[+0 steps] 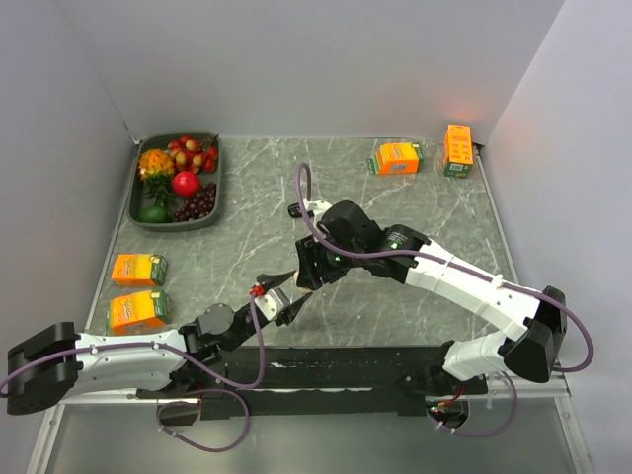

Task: Insert the wireless bluetooth earbuds into the charging case
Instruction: Open the charging case.

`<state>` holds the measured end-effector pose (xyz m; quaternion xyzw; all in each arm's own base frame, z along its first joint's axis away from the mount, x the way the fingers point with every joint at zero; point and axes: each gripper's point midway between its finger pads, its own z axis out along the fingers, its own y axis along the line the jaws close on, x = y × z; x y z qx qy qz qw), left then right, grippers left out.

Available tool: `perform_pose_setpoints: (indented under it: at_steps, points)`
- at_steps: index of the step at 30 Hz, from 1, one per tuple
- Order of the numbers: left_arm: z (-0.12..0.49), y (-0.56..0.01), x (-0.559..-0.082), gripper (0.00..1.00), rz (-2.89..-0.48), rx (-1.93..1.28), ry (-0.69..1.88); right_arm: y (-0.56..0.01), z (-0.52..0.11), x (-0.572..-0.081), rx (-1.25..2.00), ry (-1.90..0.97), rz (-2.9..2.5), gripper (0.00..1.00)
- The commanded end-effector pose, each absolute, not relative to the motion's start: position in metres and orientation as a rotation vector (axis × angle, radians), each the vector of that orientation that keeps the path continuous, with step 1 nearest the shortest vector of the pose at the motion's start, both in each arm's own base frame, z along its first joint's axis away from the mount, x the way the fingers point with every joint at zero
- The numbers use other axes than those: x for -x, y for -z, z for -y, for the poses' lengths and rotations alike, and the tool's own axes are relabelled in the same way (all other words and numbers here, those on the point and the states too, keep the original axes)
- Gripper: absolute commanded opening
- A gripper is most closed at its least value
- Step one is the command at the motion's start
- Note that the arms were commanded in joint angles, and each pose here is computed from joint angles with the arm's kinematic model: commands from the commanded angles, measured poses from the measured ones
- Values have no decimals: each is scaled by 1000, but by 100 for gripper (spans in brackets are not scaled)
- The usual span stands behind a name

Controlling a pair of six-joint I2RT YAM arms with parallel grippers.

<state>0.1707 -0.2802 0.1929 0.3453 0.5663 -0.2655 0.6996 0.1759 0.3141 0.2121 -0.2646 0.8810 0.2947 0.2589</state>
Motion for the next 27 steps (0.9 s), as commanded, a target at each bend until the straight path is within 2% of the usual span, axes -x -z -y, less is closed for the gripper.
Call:
perform_pose_setpoints:
  at_steps: [1,4,7,13,19,23,24,26,27]
  points:
    - [283,-225,-169,1,-1189,-700,646,-234,-326,-173,733,-915,-2313,57]
    - [283,-227,-169,1,-1186,-690,647,-231,-326,-173,731,-912,-2324,47]
    - [283,-228,-170,1,-1186,-683,649,-227,-325,-173,728,-904,-2337,44]
    - [281,-233,-170,1,-1178,-668,655,-217,-324,-174,725,-896,-2375,48]
    - [280,-235,-169,1,-1174,-657,663,-214,-327,-173,730,-921,-2380,46]
    - [281,-235,-169,1,-1176,-657,667,-214,-327,-174,715,-947,-2373,31]
    - [281,-235,-168,1,-1179,-657,672,-215,-326,-175,714,-949,-2369,21]
    - [281,-234,-169,1,-1184,-655,671,-217,-326,-174,721,-953,-2367,12]
    - [281,-233,-169,1,-1187,-655,670,-217,-326,-174,726,-951,-2367,2]
